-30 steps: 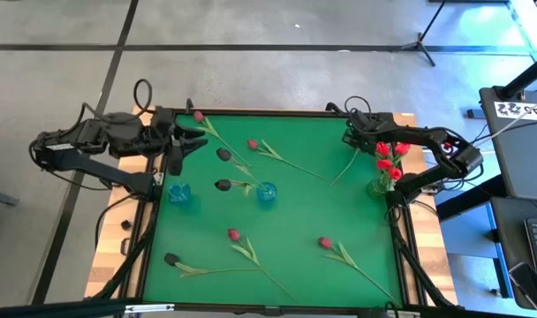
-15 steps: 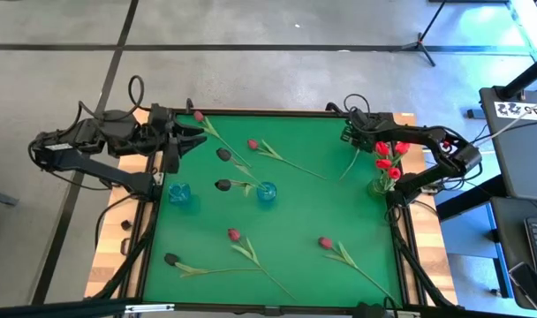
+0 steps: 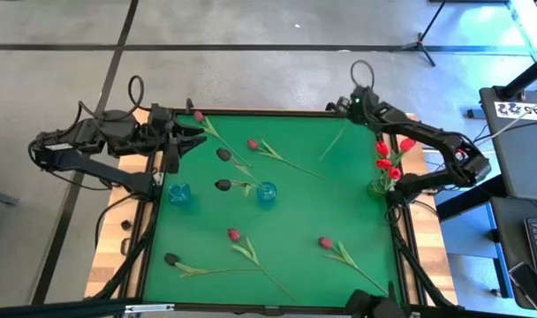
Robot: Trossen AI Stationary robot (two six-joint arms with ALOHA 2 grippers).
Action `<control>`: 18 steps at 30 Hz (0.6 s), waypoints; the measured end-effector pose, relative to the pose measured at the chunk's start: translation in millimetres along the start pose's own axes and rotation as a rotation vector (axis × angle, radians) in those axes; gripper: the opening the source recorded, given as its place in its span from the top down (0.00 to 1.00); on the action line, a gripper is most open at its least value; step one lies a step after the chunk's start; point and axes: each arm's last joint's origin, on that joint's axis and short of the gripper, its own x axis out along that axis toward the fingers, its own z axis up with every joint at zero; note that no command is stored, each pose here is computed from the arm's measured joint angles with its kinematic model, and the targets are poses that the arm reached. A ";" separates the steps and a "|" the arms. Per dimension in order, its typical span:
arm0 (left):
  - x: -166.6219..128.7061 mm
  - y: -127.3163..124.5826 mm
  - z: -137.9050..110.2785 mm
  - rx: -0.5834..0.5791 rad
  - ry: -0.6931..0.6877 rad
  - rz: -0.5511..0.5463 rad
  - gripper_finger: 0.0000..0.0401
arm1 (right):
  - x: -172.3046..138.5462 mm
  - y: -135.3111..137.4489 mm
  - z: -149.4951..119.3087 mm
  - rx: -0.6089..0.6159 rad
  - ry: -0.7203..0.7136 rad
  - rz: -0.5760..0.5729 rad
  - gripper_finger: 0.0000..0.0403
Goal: Sort flowers into vase by color
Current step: Put the black flower into the right blue flower vase
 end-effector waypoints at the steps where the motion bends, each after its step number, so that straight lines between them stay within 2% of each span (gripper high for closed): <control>1: 0.0 0.0 0.0 0.004 0.000 0.000 0.64 | -6.0 5.9 5.6 -0.005 -0.027 0.045 0.98; 9: 0.0 0.0 0.0 0.044 0.000 0.000 0.64 | -65.5 53.4 31.8 -0.122 -0.226 0.364 0.98; 18: 0.0 0.4 1.4 0.063 -0.022 0.024 0.64 | -135.2 105.3 37.3 -0.326 -0.381 0.699 0.98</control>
